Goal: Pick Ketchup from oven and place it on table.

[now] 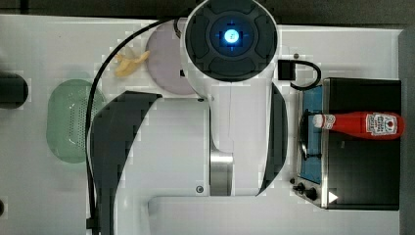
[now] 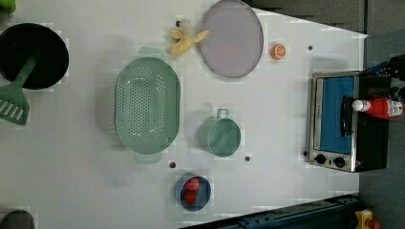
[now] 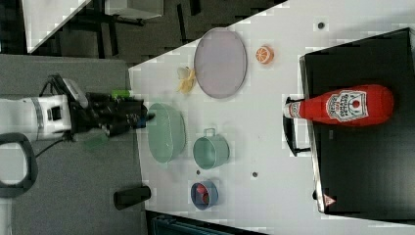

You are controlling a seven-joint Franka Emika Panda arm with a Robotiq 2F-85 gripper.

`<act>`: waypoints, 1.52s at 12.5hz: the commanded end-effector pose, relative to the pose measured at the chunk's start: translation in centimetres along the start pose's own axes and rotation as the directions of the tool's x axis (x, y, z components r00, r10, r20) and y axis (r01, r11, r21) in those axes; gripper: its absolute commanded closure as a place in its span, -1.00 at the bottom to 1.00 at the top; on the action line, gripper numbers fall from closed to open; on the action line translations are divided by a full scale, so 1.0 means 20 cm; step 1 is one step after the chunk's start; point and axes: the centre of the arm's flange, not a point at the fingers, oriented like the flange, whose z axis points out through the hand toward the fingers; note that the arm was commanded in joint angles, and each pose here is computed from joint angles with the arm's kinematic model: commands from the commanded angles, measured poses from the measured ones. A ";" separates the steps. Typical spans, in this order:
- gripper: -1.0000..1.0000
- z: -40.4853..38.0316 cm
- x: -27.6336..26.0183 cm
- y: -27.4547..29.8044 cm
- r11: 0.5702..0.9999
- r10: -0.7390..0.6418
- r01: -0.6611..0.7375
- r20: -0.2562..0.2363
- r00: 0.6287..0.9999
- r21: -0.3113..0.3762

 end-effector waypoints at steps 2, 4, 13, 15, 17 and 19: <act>-0.80 -0.43 -0.33 0.56 0.994 0.103 -0.104 0.044 0.994 0.017; -1.00 -0.42 -0.31 0.59 0.993 0.116 -0.117 0.047 0.992 0.016; -1.00 -0.09 0.39 1.14 0.895 0.438 -0.440 0.042 0.898 0.074; -1.00 0.03 0.55 1.27 0.858 0.507 -0.507 0.013 0.862 0.082; -1.00 0.15 0.70 1.37 0.827 0.559 -0.555 -0.034 0.828 0.086; -1.00 0.26 0.82 1.42 0.807 0.590 -0.586 -0.073 0.804 0.072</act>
